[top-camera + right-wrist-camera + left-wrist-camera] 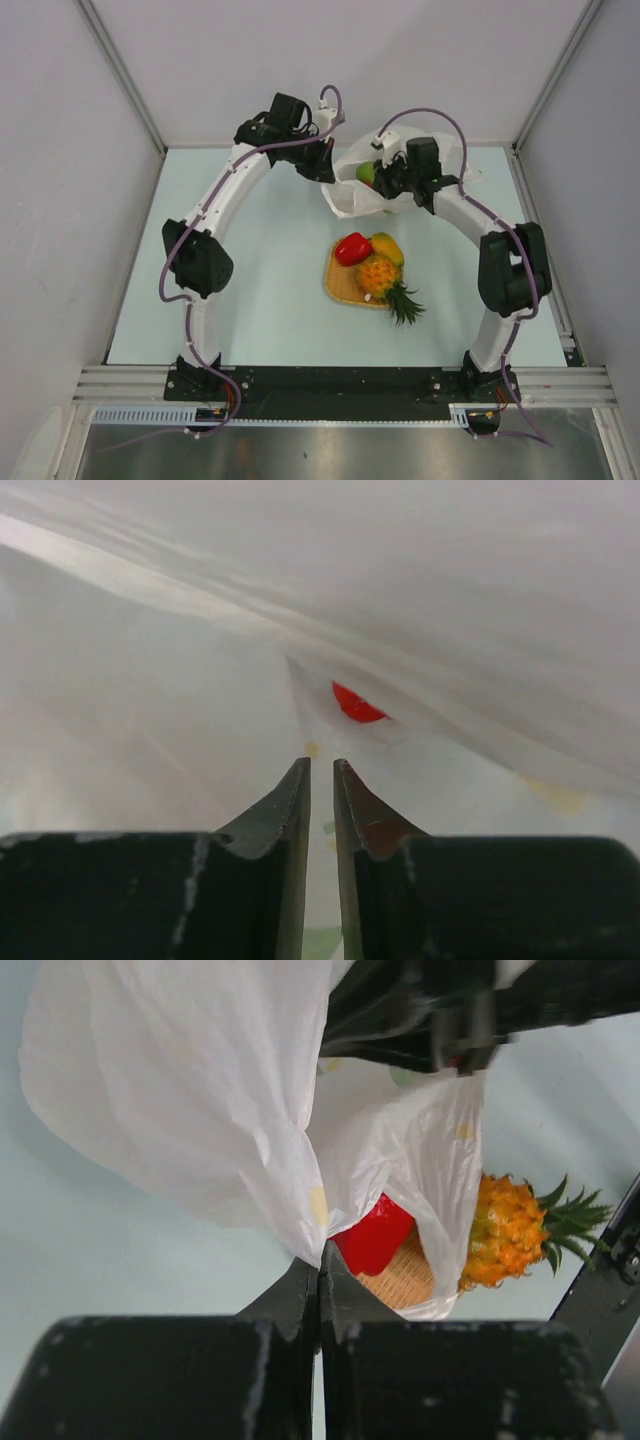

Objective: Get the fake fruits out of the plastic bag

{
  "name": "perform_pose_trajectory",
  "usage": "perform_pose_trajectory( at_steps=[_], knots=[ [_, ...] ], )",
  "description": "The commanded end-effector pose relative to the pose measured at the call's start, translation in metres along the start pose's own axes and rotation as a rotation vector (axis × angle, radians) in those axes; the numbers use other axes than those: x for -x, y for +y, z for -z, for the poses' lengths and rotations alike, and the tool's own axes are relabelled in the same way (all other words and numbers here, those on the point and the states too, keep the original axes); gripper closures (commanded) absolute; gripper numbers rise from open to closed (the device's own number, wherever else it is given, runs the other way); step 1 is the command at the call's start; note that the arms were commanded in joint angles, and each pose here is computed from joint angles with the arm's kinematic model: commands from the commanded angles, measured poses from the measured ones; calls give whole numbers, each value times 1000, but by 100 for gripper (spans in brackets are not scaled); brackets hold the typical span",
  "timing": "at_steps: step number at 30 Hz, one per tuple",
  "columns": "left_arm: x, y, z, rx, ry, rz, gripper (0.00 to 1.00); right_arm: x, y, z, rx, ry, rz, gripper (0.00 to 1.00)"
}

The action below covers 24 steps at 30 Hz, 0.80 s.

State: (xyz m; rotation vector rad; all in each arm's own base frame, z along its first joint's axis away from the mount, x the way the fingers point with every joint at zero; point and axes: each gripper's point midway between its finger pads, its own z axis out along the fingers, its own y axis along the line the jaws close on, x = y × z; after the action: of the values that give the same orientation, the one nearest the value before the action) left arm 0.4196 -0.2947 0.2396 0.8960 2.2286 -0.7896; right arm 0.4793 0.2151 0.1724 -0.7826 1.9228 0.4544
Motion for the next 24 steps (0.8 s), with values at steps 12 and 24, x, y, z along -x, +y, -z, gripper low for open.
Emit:
perform_pose_trajectory(
  at_steps=[12,24],
  knots=[
    [-65,-7,38,112,147,-256,100,-8,-65,-78,-174,13,-129,10],
    [-67,-3,17,107,181,-246,100,-25,-84,-135,-192,-3,-205,2]
  ],
)
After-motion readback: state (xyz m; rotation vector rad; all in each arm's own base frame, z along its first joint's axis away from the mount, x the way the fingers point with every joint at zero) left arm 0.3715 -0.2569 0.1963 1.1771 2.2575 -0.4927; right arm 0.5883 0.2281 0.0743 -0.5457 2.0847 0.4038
